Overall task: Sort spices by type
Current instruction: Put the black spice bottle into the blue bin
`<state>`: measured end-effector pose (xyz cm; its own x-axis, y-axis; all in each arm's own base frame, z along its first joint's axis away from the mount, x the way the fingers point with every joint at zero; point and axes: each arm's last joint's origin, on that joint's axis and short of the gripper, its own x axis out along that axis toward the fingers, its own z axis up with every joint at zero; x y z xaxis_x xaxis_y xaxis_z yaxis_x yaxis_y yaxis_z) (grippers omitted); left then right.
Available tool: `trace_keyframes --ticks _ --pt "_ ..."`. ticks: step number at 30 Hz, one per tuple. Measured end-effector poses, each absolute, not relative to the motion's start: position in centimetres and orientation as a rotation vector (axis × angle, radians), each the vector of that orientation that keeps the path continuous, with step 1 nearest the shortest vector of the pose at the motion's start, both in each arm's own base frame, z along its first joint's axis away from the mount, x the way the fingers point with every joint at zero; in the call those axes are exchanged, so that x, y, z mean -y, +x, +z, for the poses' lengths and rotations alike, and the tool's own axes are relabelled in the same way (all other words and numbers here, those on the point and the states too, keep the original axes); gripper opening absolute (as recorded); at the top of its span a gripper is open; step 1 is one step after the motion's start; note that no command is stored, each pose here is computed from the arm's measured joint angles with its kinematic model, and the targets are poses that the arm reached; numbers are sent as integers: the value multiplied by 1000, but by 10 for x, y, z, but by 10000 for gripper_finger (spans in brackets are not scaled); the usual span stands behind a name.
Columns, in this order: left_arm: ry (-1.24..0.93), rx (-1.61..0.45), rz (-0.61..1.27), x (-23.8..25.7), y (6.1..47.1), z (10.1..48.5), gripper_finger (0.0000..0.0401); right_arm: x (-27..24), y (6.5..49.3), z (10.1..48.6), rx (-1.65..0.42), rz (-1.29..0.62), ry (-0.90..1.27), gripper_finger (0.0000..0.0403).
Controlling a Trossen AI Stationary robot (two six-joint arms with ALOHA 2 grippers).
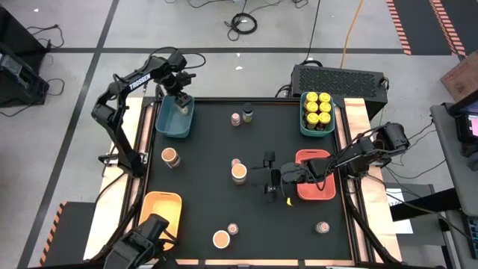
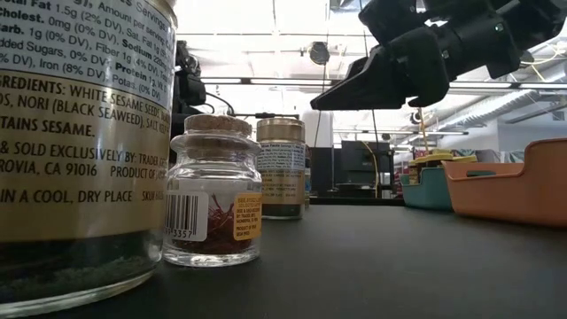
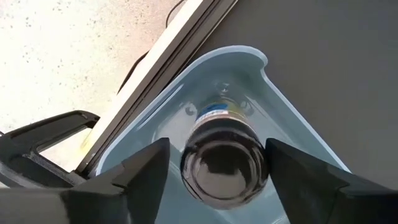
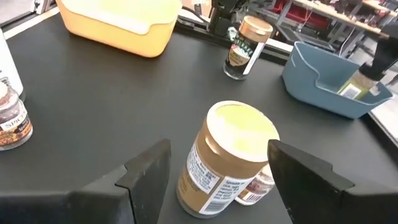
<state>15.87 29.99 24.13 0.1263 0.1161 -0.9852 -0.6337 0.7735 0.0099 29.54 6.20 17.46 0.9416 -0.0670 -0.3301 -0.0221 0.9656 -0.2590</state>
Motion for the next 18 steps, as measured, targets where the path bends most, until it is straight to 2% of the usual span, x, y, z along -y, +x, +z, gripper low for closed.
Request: trace_keyframes --ticks 5,10,18 --pt "-463 -1346 569 -300 159 241 293 -62 296 175 -340 -20 -283 260" --pt "-407 -1358 540 -299 158 244 299 -62 296 175 -340 -20 -283 260" --pt "-376 -1269 507 -299 164 279 300 -62 296 175 -341 -20 -283 260"
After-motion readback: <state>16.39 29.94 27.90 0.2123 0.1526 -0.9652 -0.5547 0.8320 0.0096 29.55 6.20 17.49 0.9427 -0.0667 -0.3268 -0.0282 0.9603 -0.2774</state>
